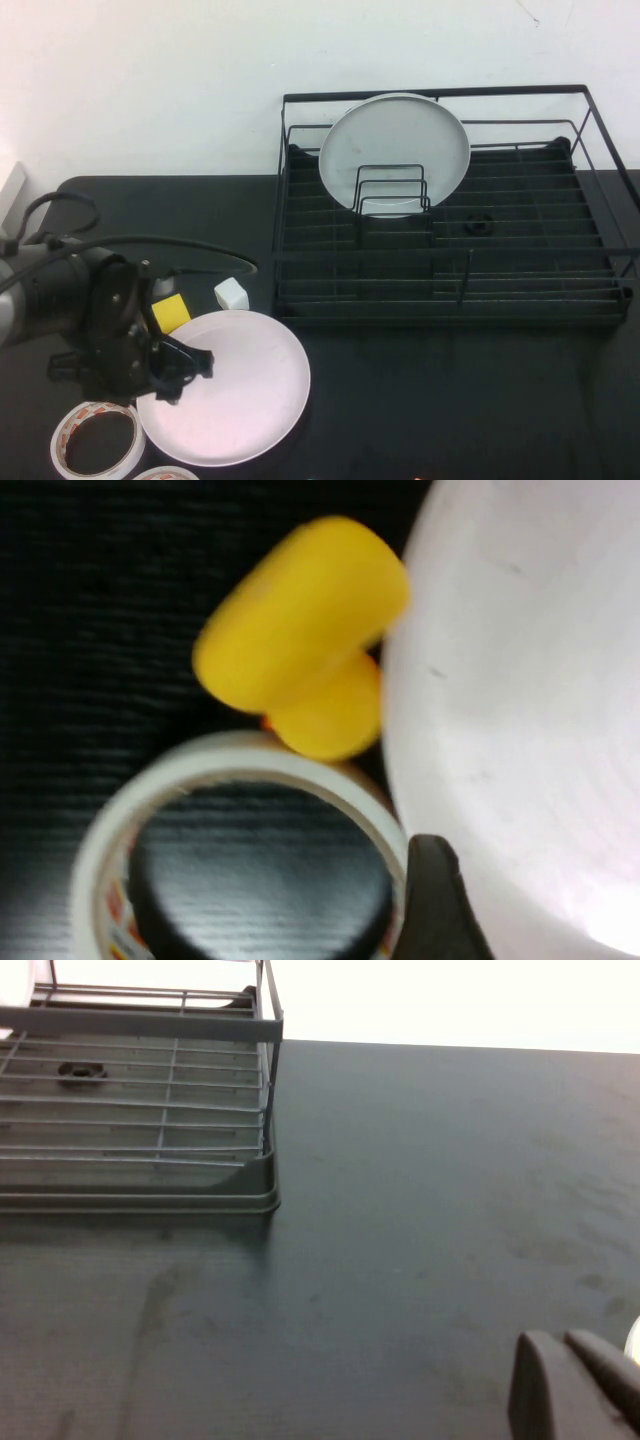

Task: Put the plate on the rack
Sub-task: Pick up the plate from the table

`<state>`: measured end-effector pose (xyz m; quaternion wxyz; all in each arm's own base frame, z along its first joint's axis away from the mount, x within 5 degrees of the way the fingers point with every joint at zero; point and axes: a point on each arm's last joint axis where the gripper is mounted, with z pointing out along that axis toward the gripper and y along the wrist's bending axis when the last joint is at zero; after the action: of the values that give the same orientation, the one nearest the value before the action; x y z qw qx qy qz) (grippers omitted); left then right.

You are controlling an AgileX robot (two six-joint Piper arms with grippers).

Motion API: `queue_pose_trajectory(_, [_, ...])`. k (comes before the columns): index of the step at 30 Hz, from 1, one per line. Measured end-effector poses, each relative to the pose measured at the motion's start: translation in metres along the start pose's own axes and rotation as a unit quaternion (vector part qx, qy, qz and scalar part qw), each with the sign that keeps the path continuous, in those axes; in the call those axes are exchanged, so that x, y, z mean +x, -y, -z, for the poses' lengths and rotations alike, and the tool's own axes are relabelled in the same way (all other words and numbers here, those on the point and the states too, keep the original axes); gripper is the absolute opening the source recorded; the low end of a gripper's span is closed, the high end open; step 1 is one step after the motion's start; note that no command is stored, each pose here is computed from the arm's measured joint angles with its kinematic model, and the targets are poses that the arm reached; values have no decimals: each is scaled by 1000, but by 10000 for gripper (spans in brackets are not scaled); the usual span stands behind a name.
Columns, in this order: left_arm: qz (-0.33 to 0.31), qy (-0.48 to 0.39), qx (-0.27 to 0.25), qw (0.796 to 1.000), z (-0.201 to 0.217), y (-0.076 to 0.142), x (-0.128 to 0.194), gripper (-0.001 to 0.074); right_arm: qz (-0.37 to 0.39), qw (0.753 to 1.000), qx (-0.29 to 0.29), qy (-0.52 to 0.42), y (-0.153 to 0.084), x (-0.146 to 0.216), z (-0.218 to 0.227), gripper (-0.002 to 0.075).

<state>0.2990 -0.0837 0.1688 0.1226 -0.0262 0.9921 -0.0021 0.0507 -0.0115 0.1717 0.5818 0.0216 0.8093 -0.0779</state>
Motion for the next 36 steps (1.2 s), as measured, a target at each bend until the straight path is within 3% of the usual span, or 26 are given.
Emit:
queue_pose_trajectory(7, [36,26,1,999,-1,-20,-11,386,0,1000,0,0,0,0,0,-2])
queue_pose_trajectory(17, [4,48,35,998,-1,-15,-15,386,0,1000,0,0,0,0,0,-2])
queue_pose_trajectory(36, [-30,42,24,998,-36,-14,-18,386,0,1000,0,0,0,0,0,-2])
